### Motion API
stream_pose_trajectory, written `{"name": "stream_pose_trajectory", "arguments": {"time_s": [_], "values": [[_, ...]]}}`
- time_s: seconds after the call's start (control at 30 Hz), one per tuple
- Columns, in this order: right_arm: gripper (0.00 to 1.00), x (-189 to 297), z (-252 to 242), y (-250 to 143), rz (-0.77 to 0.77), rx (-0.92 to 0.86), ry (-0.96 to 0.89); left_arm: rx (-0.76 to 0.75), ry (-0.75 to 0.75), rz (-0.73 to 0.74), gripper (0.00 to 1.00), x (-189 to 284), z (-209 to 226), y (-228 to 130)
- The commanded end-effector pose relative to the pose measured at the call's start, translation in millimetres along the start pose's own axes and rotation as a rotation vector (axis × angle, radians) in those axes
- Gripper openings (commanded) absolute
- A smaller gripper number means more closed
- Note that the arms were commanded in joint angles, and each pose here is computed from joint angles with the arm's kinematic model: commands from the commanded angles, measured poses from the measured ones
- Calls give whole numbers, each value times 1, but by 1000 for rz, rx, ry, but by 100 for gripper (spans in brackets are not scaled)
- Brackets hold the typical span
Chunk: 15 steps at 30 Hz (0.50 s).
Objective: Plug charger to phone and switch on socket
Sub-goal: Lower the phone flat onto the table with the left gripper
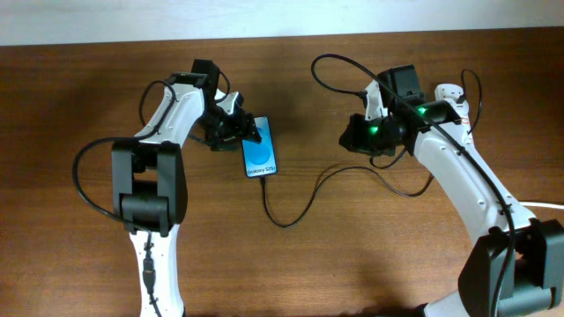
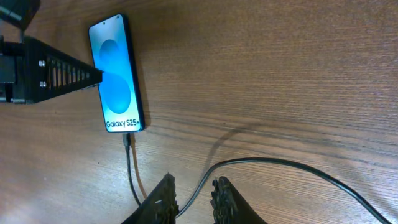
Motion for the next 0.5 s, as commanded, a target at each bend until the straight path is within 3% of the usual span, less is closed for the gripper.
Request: {"name": "stream_pose_trajectory", "arguments": {"time_s": [0.0,0.07,0.17,0.27,0.4,0.47], "values": [[23,8,2,6,-32,35,-6,46,210,-37,76,7,27,-1],[22,12,3,7,-41,52,-4,-4,188,-122,75,48,1,-5],[19,47,15,12,-148,129,-13,-239,162,-250,75,122,-72,-49],[27,104,26,7,-292,159,-24,-384,218,-446,78,183,-121,-94],[35,161,0,-6,-406,57,-72,-357,211,-507,82,214,-112,-105],[39,185,-38,-12,-441,-68,-145,-305,223,-528,94,224,-95,-97]]}}
Point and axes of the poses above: each gripper's point midway between its finger pads, its own x axis back along the fingers, its own z axis along the line the jaws close on, y = z × x, the point moved 5 cm from there along x, back along the fingers, and after that the axes turned 5 degrees about x, right-handed, at the moved point
